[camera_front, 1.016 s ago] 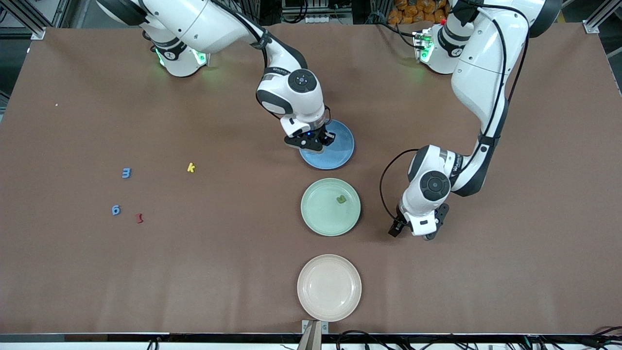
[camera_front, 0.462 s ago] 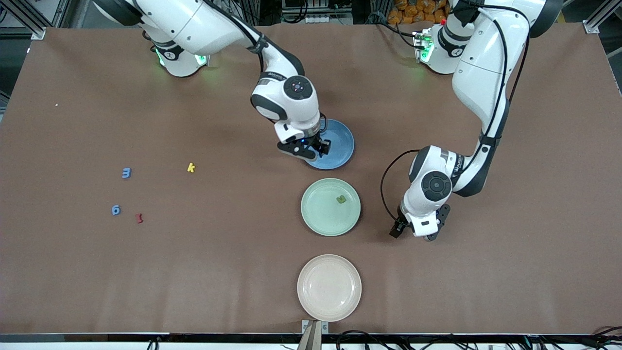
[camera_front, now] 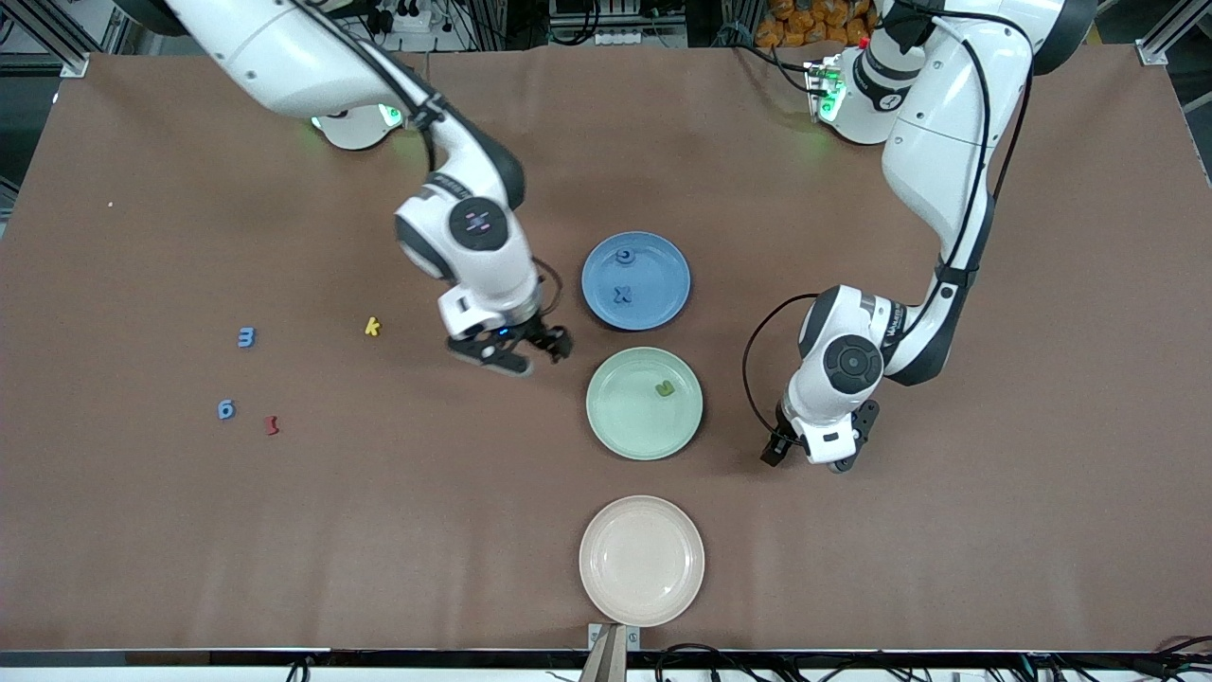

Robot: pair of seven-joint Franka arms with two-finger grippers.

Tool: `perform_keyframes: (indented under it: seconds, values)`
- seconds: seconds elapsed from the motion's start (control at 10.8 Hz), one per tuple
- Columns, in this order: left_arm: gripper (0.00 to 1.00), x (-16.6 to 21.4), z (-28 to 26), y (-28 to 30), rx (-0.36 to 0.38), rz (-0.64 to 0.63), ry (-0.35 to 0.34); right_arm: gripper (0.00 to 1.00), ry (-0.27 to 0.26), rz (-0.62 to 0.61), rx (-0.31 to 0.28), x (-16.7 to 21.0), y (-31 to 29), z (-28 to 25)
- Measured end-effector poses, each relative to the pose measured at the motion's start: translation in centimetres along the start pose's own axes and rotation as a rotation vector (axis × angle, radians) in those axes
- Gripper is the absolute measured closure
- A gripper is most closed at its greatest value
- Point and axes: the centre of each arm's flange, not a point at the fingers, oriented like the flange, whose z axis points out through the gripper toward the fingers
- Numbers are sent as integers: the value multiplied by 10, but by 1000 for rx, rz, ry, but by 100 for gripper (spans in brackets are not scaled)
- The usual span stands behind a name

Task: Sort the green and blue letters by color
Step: 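Release the x on the blue plate while the left gripper lowers onto the green b, then reach the right gripper to the blue g while the left gripper grasps the b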

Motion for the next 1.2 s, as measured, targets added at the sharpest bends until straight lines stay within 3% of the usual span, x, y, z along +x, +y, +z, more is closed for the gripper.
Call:
perform_keyframes:
  seconds: [0.09, 0.18, 0.46, 0.83, 1.2]
  values:
    - [9, 1, -1, 1, -3, -10, 1, 0, 7, -7, -12, 40, 33, -4]
    - [20, 2, -2, 2, -5, -16, 2, 0, 5, -29, -19, 73, 65, -4]
    - [62, 0, -9, 8, -21, -18, 4, 0, -23, -172, -45, 160, 182, -5]
    - [63, -1, -10, 9, -23, -17, 5, 0, -59, -376, -93, 224, 323, 4]
    - [63, 1, -19, 16, -49, -18, 10, 4, -82, -531, -83, 247, 431, 14]
